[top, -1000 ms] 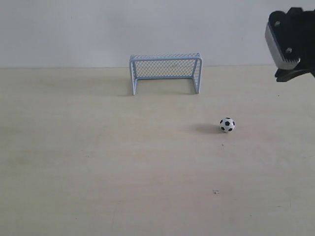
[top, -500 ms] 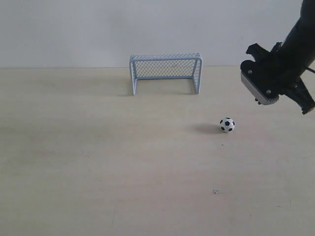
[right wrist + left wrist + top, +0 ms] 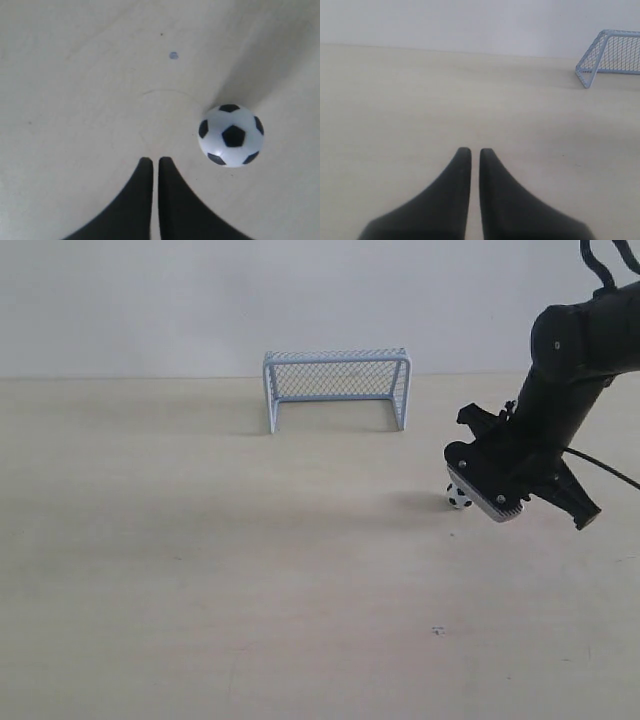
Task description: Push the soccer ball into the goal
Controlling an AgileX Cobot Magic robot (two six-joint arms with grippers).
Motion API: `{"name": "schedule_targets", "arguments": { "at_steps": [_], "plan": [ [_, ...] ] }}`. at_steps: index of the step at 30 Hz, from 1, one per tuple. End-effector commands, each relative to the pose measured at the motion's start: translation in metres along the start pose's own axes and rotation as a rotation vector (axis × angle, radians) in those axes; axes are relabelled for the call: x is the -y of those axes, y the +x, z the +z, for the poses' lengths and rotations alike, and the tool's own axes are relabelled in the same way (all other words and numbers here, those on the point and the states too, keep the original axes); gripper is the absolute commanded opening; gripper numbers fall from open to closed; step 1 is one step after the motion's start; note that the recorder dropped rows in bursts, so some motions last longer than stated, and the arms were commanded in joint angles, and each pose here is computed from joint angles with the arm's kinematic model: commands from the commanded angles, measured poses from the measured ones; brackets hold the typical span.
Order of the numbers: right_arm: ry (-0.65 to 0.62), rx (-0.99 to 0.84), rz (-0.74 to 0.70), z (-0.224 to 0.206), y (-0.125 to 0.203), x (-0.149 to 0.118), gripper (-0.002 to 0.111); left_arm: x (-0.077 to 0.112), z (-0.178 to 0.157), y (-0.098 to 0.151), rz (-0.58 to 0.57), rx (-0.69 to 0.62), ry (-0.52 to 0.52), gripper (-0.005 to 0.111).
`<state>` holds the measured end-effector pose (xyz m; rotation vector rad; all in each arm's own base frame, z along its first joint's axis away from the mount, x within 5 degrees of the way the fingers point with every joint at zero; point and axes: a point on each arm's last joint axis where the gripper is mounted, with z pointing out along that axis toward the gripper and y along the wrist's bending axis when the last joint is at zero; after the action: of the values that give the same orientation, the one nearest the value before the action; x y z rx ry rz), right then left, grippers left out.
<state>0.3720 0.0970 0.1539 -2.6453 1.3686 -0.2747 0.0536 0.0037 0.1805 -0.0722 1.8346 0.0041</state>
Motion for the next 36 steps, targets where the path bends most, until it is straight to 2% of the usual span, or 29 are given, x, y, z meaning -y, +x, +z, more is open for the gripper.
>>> {"name": "schedule_targets", "arguments": {
  "at_steps": [1,17,36],
  "plan": [
    [0.011,0.006,0.019,0.003,0.002,-0.001,0.0,0.0,-0.001,-0.002,-0.005,0.015,0.0,0.006],
    [-0.107,0.017,0.002,0.003,0.001,-0.011,0.0,0.0,-0.001,-0.002,-0.005,0.015,0.0,0.006],
    [-0.041,-0.006,-0.032,0.016,0.004,-0.004,0.0,0.0,-0.001,-0.002,-0.005,0.015,0.0,0.006]
  ]
}}
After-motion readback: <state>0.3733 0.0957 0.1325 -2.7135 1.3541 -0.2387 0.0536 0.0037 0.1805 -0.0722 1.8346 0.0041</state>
